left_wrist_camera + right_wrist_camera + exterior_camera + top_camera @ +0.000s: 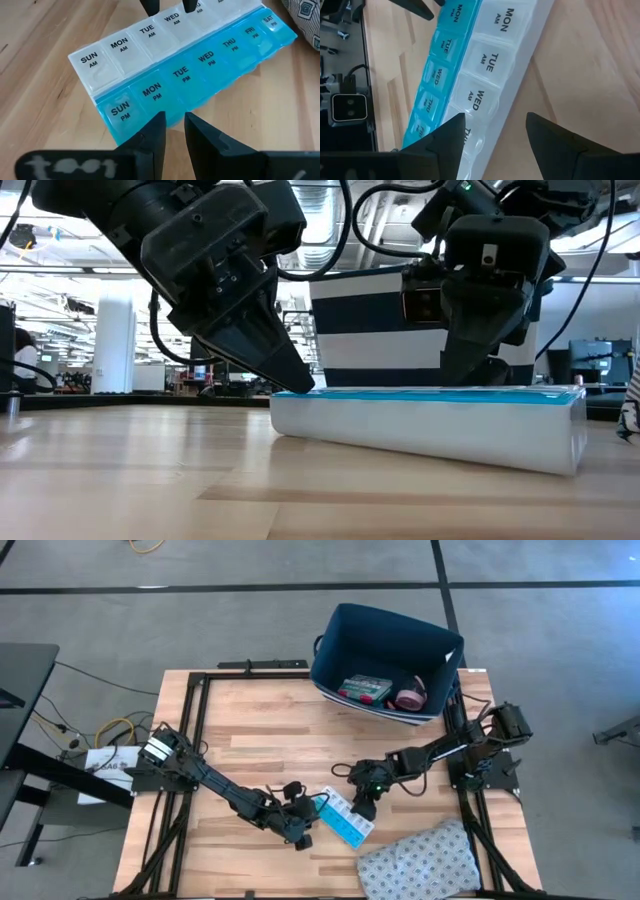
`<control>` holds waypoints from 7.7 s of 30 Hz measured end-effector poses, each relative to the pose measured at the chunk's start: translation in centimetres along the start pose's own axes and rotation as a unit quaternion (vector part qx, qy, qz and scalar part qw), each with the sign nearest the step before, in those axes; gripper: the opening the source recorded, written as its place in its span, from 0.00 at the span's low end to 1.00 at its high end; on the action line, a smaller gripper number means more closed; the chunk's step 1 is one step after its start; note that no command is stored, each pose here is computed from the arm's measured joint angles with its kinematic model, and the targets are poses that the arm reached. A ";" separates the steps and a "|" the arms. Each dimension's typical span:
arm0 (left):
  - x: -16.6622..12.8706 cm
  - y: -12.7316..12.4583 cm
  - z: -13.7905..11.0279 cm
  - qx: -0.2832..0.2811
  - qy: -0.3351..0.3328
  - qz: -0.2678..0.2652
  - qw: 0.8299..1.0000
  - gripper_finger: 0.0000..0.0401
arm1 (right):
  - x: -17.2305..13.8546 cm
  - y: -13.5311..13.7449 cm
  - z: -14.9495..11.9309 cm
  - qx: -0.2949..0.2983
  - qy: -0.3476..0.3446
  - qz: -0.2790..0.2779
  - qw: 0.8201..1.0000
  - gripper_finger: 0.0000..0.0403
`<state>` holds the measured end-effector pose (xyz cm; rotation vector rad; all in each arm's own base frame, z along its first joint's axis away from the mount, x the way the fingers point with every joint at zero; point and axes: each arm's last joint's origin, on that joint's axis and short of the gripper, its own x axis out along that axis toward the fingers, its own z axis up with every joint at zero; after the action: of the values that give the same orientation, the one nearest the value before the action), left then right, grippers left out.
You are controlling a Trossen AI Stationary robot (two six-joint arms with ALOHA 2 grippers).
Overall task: Pick & place medical supplies in basket/bin
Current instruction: Put the pill organizer into the bin, then return to Home Position
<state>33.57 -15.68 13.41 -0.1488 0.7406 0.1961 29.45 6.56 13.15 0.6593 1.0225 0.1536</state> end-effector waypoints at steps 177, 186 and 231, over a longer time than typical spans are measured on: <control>-11.7 -4.6 4.1 0.086 -0.239 0.215 0.943 0.00 | -9.7 6.2 8.3 -0.111 -0.283 0.123 0.945 0.37; -14.8 -4.8 6.8 0.131 -0.254 0.238 0.928 0.00 | -18.8 4.6 8.4 -0.134 -0.397 0.055 0.906 0.36; -22.0 -1.6 11.0 0.152 -0.265 0.386 0.870 0.00 | -33.5 0.3 8.9 -0.014 -0.307 -0.466 0.830 0.54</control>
<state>25.20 -17.73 36.53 0.5050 0.2325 0.8447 19.19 -10.97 41.27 0.0909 0.6087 -0.8580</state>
